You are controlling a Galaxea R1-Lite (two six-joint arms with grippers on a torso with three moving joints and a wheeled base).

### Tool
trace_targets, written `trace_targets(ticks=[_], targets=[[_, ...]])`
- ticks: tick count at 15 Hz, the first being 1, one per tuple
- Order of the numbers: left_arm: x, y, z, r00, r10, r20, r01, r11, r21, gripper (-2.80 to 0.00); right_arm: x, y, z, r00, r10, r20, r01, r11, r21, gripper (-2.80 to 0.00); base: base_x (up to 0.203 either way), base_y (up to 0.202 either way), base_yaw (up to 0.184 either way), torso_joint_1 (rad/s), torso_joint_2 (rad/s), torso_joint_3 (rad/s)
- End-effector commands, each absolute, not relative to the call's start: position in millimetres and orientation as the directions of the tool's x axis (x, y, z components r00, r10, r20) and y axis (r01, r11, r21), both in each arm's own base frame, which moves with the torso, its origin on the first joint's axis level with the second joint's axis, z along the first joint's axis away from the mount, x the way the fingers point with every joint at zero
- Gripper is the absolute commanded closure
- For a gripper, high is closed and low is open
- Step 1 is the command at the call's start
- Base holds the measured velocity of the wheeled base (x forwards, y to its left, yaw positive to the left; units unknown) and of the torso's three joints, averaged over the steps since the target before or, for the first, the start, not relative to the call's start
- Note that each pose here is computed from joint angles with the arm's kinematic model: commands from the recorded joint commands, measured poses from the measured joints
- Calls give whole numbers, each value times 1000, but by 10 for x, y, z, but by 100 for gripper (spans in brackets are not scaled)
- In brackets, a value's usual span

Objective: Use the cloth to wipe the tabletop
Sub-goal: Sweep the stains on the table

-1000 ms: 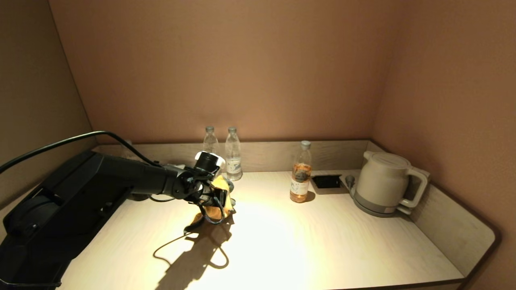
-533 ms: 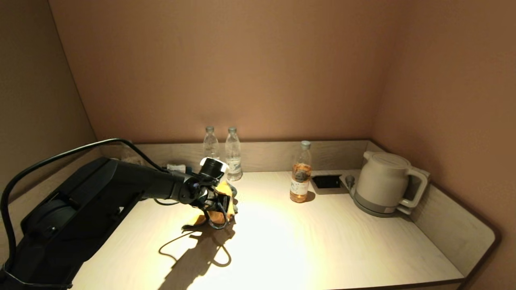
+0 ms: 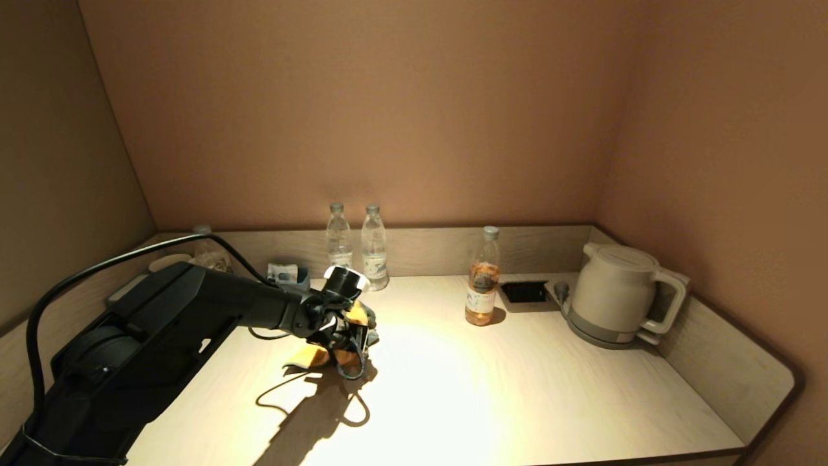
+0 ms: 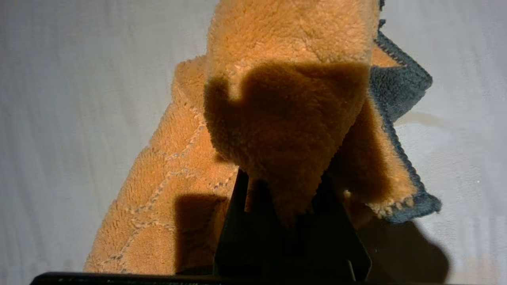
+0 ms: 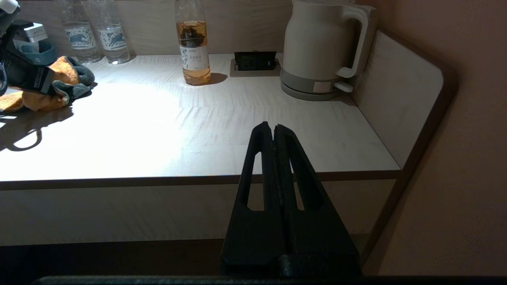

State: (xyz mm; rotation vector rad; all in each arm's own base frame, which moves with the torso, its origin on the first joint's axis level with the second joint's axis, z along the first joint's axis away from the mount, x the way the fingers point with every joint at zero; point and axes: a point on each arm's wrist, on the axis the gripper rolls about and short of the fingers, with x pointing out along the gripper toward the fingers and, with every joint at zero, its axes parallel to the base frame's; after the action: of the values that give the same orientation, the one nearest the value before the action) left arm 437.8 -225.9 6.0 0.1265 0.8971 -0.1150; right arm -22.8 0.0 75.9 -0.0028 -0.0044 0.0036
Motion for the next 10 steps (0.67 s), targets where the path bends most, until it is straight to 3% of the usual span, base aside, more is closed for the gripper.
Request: trace_targets(ticks=[1,6,10], targets=[[4271,-2242,57,595,-27,-803,152,985,80,0,-228,0,760,1000,5,5,-5,1000,-3,0,0,0,0,0,0,0],[4054,-2195,170,572,-23,-820,160,984,84,0,-228,0,760,1000,5,5,-5,1000,-3,0,0,0,0,0,0,0],[3509,-2308,449,540,-62,-840,198,979,55,0,-228,0,760,1000,5,5,-5,1000,-3,0,0,0,0,0,0,0]])
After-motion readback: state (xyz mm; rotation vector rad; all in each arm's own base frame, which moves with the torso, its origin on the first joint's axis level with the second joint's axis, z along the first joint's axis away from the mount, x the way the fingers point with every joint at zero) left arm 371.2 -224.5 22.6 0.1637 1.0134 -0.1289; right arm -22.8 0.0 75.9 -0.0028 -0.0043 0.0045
